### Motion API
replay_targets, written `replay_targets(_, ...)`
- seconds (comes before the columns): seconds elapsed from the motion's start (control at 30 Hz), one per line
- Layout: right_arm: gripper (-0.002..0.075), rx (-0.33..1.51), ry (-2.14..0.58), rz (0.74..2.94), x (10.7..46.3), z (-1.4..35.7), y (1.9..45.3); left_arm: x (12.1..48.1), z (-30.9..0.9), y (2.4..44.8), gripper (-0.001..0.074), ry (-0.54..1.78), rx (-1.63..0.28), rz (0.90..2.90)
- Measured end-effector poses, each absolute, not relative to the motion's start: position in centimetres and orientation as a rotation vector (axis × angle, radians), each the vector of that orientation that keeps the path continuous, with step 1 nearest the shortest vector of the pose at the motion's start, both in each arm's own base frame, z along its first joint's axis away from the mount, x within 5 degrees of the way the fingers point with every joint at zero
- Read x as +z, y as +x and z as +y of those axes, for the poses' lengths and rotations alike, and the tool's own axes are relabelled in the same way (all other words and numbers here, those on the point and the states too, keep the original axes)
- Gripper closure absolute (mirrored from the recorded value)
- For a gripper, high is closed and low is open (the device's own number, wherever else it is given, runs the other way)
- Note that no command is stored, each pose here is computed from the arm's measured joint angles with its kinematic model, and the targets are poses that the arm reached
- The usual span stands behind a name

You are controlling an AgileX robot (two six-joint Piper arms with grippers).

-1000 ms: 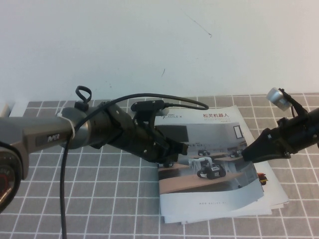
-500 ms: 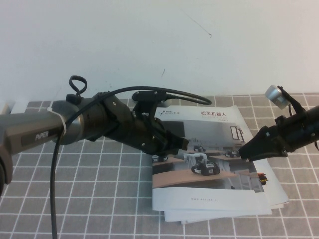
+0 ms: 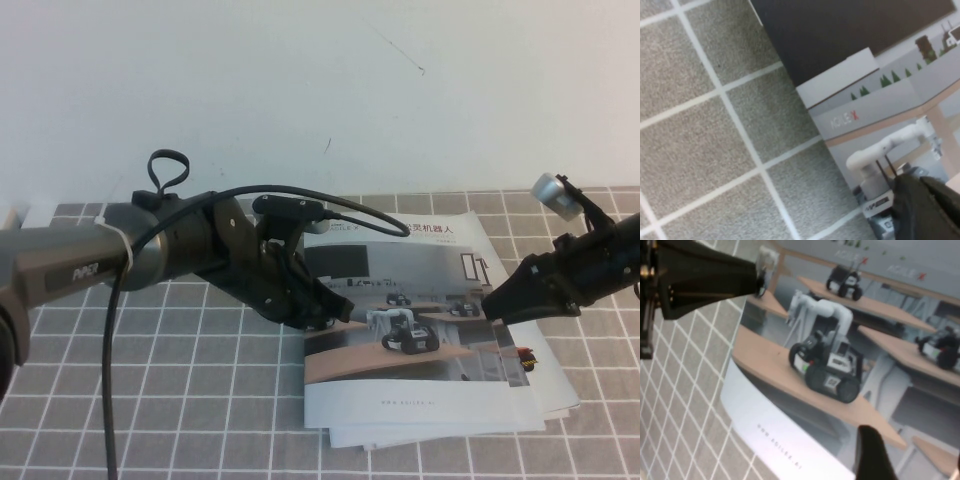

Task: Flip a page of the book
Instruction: Open the closed book

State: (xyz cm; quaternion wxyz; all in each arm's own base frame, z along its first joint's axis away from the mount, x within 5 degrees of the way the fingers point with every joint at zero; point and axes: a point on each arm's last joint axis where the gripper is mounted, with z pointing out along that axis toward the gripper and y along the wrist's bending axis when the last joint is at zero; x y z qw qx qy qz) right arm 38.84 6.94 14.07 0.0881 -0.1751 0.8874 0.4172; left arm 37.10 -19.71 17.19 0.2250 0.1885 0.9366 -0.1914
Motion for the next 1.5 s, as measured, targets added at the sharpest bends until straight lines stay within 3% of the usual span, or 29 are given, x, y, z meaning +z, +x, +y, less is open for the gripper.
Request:
replay_targets(0.53,0.037,1.138,-0.577,2.696,12.8,9.7,38.7,16.5,-19.5,37.2,0.0738,0.56,-0.485,2.594)
replay_targets(1.03,0.0372,0.981,-0.567,2.796,12.3,8.9,38.8,16.6,-19.6,37.2,0.0738,0.54,-0.503,2.599)
replay_targets(1.5,0.0374,1.11,-0.536,2.741,12.8,9.7,38.8,16.7,-19.9,37.1,0.0738,0.485,-0.562,2.602)
